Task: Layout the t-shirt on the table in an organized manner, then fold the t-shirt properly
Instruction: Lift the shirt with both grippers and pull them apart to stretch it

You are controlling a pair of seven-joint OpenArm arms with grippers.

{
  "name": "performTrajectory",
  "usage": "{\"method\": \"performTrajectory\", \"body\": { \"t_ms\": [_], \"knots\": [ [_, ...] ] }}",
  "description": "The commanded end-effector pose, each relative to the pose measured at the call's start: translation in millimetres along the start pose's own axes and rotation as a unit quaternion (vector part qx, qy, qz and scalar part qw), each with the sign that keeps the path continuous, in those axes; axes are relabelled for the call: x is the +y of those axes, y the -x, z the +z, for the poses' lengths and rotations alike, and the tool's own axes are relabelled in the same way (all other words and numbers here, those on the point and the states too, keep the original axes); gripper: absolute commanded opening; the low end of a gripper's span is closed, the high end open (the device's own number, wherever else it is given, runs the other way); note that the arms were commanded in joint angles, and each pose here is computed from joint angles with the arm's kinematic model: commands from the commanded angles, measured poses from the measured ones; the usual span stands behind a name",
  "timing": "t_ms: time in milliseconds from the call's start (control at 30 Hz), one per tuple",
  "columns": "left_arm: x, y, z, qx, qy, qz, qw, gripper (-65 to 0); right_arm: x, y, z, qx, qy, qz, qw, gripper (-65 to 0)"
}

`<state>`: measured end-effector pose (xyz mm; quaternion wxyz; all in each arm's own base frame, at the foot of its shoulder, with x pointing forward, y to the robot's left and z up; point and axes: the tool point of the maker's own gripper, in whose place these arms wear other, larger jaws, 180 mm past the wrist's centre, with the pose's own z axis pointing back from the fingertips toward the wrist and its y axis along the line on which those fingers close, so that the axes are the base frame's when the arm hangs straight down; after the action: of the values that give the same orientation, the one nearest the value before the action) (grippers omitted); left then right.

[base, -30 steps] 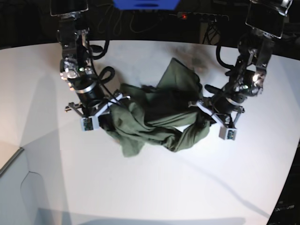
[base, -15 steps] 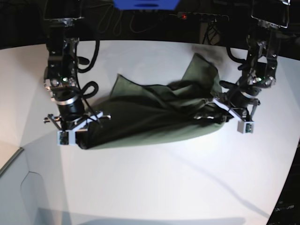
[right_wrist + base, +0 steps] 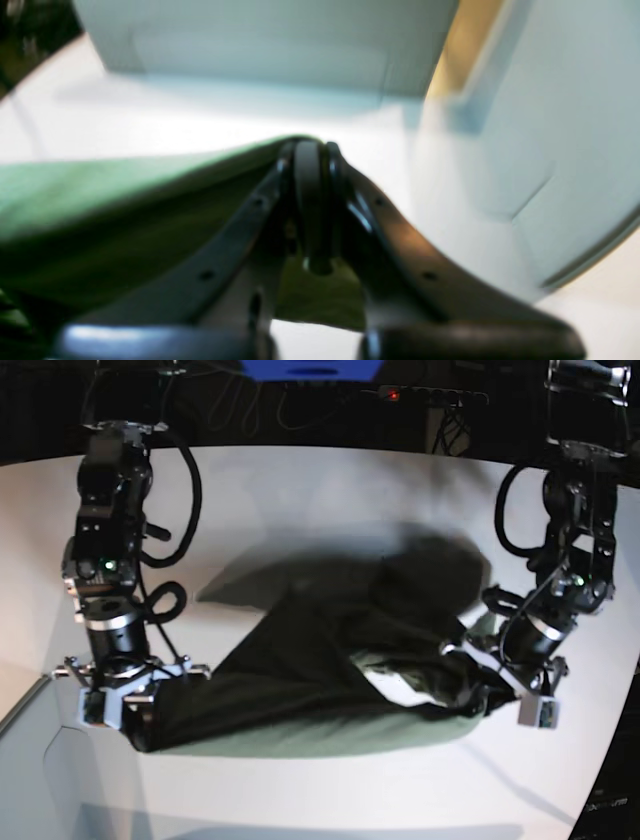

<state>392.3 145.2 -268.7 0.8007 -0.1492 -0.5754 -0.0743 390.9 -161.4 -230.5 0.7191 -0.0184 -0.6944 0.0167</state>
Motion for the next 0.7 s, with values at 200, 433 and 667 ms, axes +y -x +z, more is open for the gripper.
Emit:
{"method": "performTrajectory", "body": {
  "t_ms": [200,433,667],
  "knots": [
    [-12.9,-96.9,-0.4,-0.114,0.018,-0.048,0.992,-56.2,-36.3,-52.7,3.7,-0.075,0.051,0.007,0.9959,-65.0],
    [-20.7,-57.8,1.0,-0.074,0.027,-0.033,0.996,-50.9,-36.6,-20.9,21.2,-0.034,0.052,0.008,0.998,-65.0],
    [-40.5,63.1,28.4,0.059,0.042,0.008,0.997,-50.7,-34.1,47.3,48.3,0.055,0.047,0.006,0.9974,-65.0]
  ]
}}
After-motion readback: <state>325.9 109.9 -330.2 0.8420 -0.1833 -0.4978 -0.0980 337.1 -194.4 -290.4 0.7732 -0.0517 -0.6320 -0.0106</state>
